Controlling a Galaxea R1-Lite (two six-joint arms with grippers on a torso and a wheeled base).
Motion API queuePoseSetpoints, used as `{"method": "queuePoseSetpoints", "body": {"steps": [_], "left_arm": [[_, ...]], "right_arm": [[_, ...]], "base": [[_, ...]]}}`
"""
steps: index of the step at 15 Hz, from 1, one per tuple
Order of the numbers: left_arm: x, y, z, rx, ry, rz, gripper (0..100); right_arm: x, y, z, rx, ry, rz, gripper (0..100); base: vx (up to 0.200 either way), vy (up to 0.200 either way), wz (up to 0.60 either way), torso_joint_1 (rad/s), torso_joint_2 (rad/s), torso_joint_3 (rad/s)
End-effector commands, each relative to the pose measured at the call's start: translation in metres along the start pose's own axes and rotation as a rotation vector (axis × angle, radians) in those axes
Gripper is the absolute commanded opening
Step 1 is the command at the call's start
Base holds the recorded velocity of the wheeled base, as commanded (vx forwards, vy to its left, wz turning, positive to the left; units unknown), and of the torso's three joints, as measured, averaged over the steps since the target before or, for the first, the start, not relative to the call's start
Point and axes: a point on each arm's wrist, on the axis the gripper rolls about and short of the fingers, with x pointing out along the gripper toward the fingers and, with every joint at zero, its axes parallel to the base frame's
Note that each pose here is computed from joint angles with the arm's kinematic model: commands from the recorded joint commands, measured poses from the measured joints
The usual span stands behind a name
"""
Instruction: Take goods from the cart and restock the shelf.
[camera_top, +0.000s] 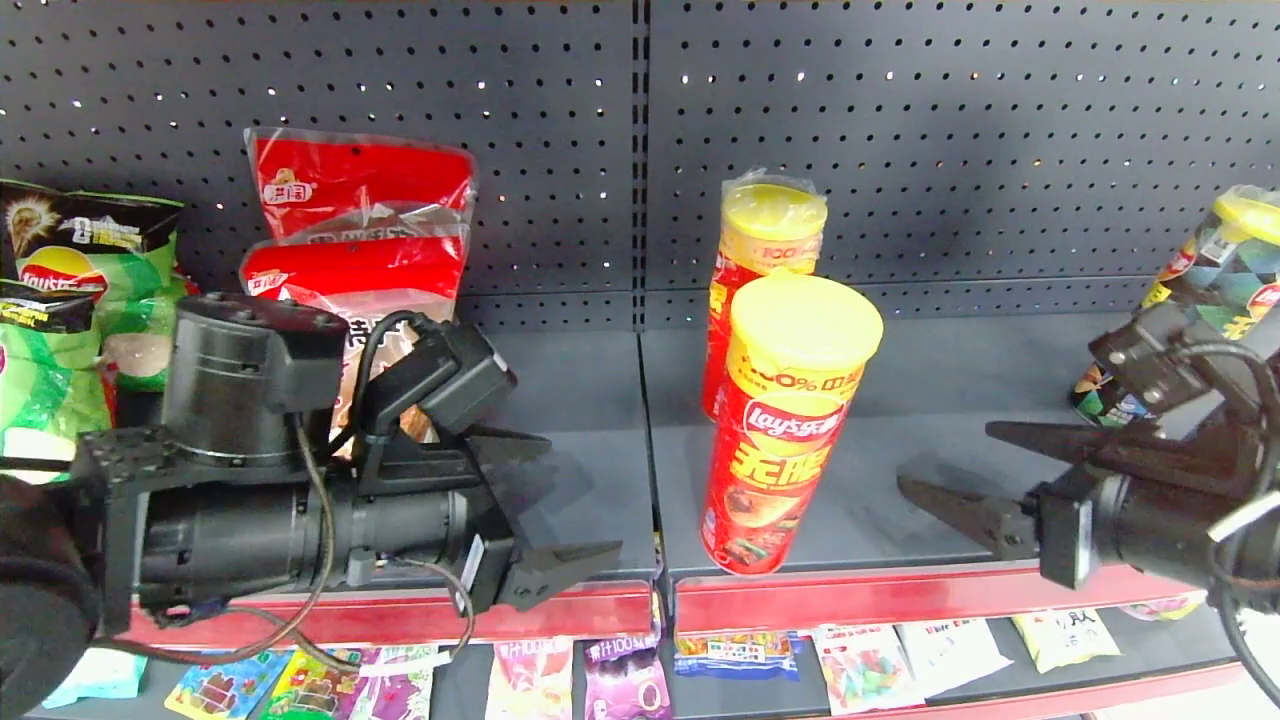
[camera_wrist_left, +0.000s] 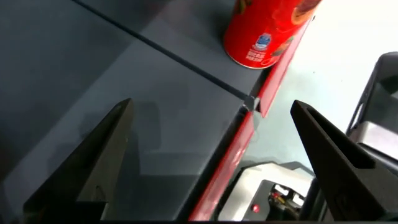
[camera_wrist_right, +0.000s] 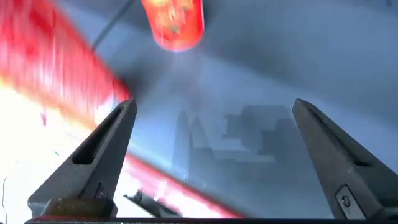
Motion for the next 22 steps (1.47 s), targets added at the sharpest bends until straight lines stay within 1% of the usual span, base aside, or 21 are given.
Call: {"method": "queuePoseSetpoints", "body": {"steps": [1,4,6,8,9,14,17,22], "left_arm": [[0.030,0.006,0.001,0.001,0.041,-0.007,100],[0.048,0.009,0.009,0.012,0.036,-0.014,100],[0.062,0.012,0.009,0.019,0.052,-0.010,100],[0.072,0.013,0.007,0.043,0.065,-0.009,100],[0.075,0.013,0.007,0.048,0.068,-0.011,100],[0.084,0.014,0.003,0.046,0.087,-0.016,100],[0.088,0.011,0.001,0.049,0.095,-0.029,100],[0.089,0.009,0.001,0.051,0.096,-0.035,100]], "right_arm": [[-0.025,0.006,-0.017,-0.013,-0.022,0.031,100],[-0.026,0.007,-0.017,-0.015,-0.026,0.033,100],[-0.029,0.007,-0.013,-0.015,-0.049,0.030,100],[-0.030,0.006,-0.013,-0.014,-0.052,0.029,100],[-0.030,0.006,-0.013,-0.014,-0.054,0.027,100],[-0.030,0.006,-0.012,-0.014,-0.055,0.027,100],[-0.029,0.006,-0.010,-0.013,-0.060,0.026,100],[-0.030,0.006,-0.010,-0.013,-0.060,0.024,100]], "base": [[0.000,0.000,0.00,0.000,0.00,0.000],[0.000,0.000,0.00,0.000,0.00,0.000],[0.000,0.000,0.00,0.000,0.00,0.000],[0.000,0.000,0.00,0.000,0.00,0.000],[0.000,0.000,0.00,0.000,0.00,0.000],[0.000,0.000,0.00,0.000,0.00,0.000],[0.000,0.000,0.00,0.000,0.00,0.000],[0.000,0.000,0.00,0.000,0.00,0.000]]}}
